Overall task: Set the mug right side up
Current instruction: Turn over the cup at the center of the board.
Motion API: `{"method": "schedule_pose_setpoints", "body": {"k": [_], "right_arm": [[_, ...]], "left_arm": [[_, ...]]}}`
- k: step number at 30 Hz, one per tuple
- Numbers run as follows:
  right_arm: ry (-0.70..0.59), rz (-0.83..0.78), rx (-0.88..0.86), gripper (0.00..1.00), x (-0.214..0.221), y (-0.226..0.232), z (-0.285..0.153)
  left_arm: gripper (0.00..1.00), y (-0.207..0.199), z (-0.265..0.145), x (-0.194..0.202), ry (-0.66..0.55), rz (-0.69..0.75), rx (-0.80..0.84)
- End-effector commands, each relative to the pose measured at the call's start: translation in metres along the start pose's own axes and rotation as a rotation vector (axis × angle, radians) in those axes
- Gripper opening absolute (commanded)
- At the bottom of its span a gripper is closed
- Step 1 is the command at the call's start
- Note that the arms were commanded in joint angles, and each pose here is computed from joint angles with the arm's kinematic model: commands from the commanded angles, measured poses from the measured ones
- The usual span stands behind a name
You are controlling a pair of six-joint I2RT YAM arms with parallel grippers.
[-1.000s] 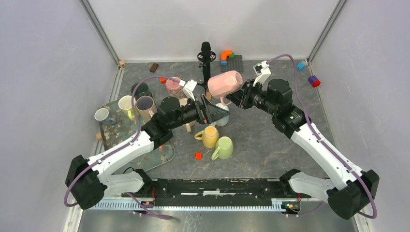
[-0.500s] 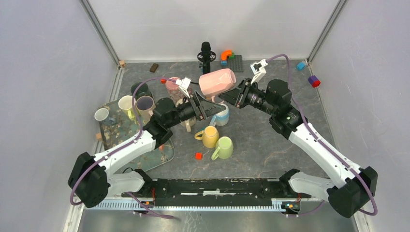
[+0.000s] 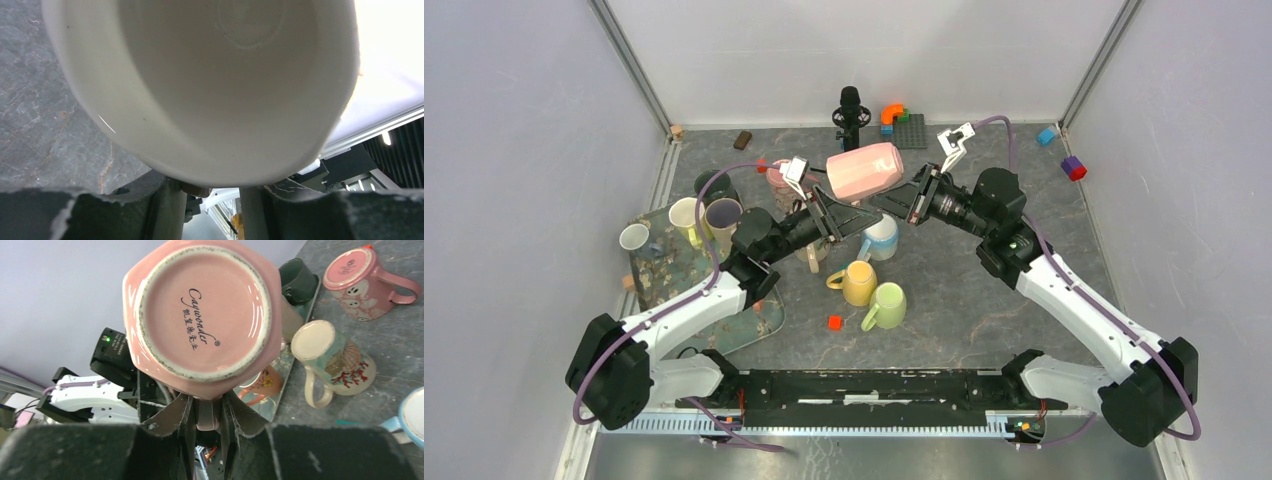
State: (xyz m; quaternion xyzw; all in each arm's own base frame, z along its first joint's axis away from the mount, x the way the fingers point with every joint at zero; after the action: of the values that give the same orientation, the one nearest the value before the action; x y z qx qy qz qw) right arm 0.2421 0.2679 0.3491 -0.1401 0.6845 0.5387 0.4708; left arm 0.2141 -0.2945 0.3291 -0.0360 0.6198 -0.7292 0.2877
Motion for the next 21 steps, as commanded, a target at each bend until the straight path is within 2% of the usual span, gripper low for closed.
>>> {"method": "schedule_pose_setpoints", "body": {"k": [1, 4, 21], "right_arm": [[-0.108, -0.048, -0.154, 0.0, -0.027, 0.034, 0.001], [-0.105, -0.046, -0.157, 0.0, -0.025, 0.035, 0.002], [-0.085, -0.007, -0.158, 0.0, -0.004, 0.032, 0.001]], "left_arm": [[0.44, -0.021, -0.001, -0.002, 0.004, 0.003, 0.089], [0.4, -0.02, -0.001, -0.003, 0.001, 0.003, 0.087], [0.35, -0.019, -0.004, -0.007, -0.051, -0.007, 0.116]]}}
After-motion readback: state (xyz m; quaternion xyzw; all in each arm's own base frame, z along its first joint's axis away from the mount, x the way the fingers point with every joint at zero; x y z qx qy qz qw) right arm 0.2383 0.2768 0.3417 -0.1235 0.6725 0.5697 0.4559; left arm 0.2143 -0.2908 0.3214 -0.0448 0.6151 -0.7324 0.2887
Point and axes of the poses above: each gripper's point midway between its finger pads, its own z axis out along the fingers, its own y axis along the line the jaws close on, x = y × z, the point moved 3 cm from there along -z, back along the fingers, and after that the axes turned 10 degrees about -z, right-handed, at the moved point
